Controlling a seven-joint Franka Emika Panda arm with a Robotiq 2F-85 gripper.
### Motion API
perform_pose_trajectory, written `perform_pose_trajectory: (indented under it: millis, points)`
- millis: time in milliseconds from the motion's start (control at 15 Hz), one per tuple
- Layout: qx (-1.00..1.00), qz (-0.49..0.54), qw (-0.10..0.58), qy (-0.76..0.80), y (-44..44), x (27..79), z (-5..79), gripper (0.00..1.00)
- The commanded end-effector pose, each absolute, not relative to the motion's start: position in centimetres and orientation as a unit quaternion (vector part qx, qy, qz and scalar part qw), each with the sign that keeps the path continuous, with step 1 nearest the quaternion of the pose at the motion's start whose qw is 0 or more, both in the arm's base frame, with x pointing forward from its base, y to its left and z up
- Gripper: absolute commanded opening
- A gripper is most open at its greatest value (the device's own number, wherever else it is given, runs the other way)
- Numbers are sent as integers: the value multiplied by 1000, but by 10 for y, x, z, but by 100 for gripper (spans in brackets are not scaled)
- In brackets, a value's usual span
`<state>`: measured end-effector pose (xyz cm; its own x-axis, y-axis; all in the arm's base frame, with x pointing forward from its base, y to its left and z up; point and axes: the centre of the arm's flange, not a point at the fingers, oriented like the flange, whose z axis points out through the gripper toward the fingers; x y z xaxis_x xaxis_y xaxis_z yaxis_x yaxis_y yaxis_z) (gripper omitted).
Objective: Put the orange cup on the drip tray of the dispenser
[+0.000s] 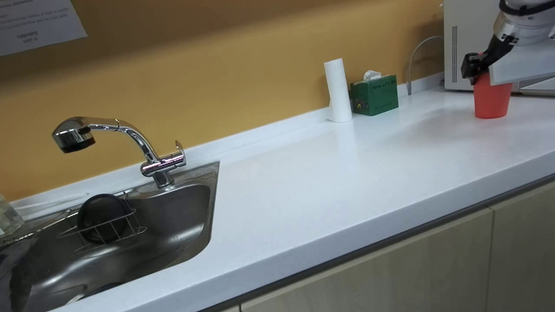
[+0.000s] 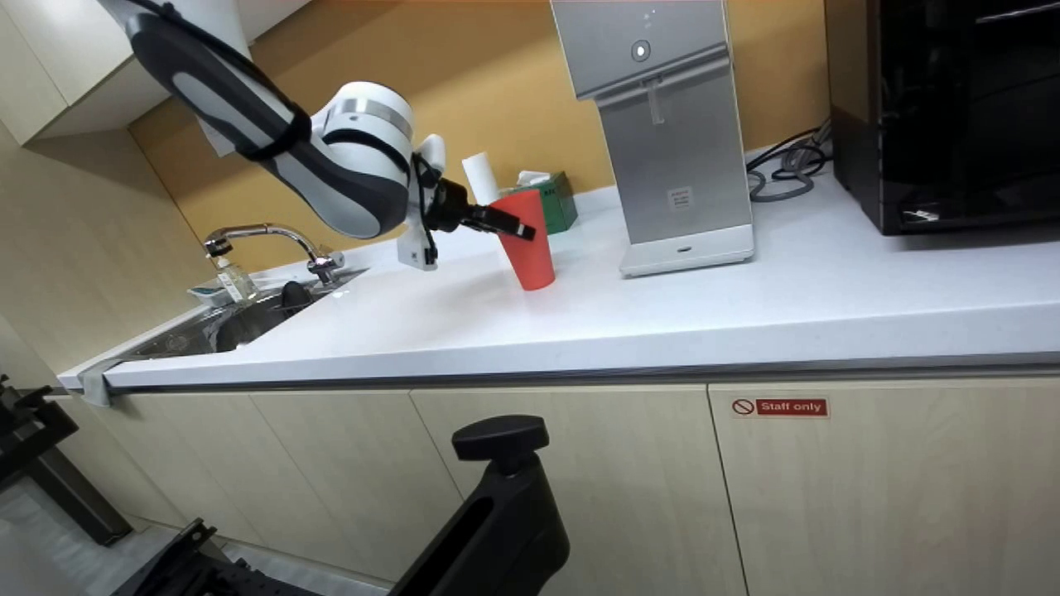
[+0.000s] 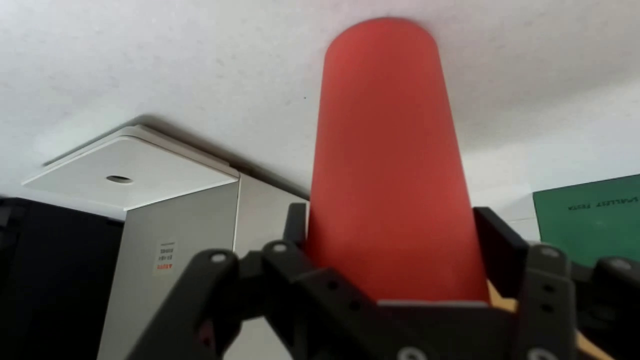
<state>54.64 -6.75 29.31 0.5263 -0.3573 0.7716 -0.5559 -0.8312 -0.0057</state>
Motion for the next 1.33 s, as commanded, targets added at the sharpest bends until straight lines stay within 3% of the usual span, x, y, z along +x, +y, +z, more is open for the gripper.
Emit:
perform_pose_trajectory:
  millis: [0, 200, 733, 800, 933, 1000, 1267]
  points:
    - [839, 440, 130, -293, -76, 549, 294, 56]
    - [822, 456, 146, -308, -89, 545, 312, 48]
    - [808, 455, 178, -329, -137, 541, 345, 48]
    - [807, 455, 181, -331, -143, 539, 348, 73]
    - [809, 453, 179, -330, -141, 539, 344, 73]
    - [810, 451, 177, -329, -139, 540, 342, 48]
    - [806, 441, 185, -350, -158, 548, 342, 48]
